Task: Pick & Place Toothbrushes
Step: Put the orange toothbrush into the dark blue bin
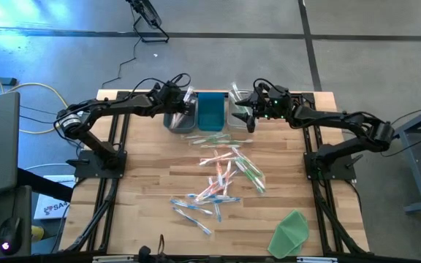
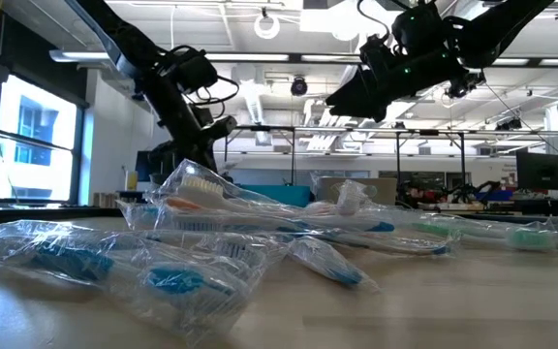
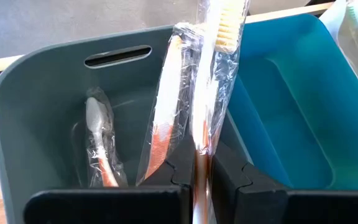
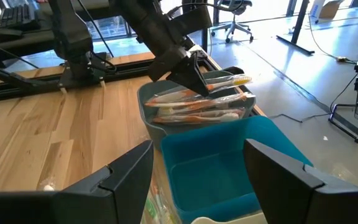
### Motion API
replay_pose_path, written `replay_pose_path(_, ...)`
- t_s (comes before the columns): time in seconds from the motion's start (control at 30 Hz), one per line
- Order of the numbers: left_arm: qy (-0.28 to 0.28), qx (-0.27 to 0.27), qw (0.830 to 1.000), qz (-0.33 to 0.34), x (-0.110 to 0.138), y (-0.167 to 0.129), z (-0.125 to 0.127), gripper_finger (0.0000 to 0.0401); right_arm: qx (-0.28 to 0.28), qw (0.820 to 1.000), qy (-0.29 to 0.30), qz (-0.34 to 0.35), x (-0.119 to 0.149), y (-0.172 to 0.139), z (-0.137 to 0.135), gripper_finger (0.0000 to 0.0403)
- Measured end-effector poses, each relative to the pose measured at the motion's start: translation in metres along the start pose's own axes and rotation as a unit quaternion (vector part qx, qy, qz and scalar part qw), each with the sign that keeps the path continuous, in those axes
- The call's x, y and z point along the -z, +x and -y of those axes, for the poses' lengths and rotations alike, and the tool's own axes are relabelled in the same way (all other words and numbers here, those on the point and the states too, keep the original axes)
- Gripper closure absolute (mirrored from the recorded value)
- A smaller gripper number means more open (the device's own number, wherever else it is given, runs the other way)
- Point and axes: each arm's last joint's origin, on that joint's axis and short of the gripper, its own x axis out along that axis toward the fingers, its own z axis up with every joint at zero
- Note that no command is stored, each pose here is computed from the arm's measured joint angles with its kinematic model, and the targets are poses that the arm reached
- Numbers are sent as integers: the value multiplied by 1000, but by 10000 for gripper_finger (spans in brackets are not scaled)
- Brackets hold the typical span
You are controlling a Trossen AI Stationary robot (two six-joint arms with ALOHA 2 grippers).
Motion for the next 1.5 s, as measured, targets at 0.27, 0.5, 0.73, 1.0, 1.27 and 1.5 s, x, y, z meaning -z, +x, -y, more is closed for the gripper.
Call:
replay_pose_path(0.27,-2,0,1000,0,0,0,0,345,0,1000,0,0,0,0,0,160)
replay_pose_path(0.5,-9,-3,1000,-7,1,0,-1,304,0,1000,0,0,0,0,0,160)
replay_pose_path(0.73,-7,-9,1000,-16,3,0,-2,247,0,1000,0,0,0,0,0,160)
replay_pose_path(1.0,3,7,1000,26,-5,0,2,224,0,1000,1,-2,0,0,0,160)
replay_pose_path(1.27,30,29,997,67,-15,-10,6,236,0,1000,4,-12,2,0,0,160)
replay_pose_path(1.5,50,51,994,89,-22,-28,8,247,0,1000,4,-11,2,0,0,160)
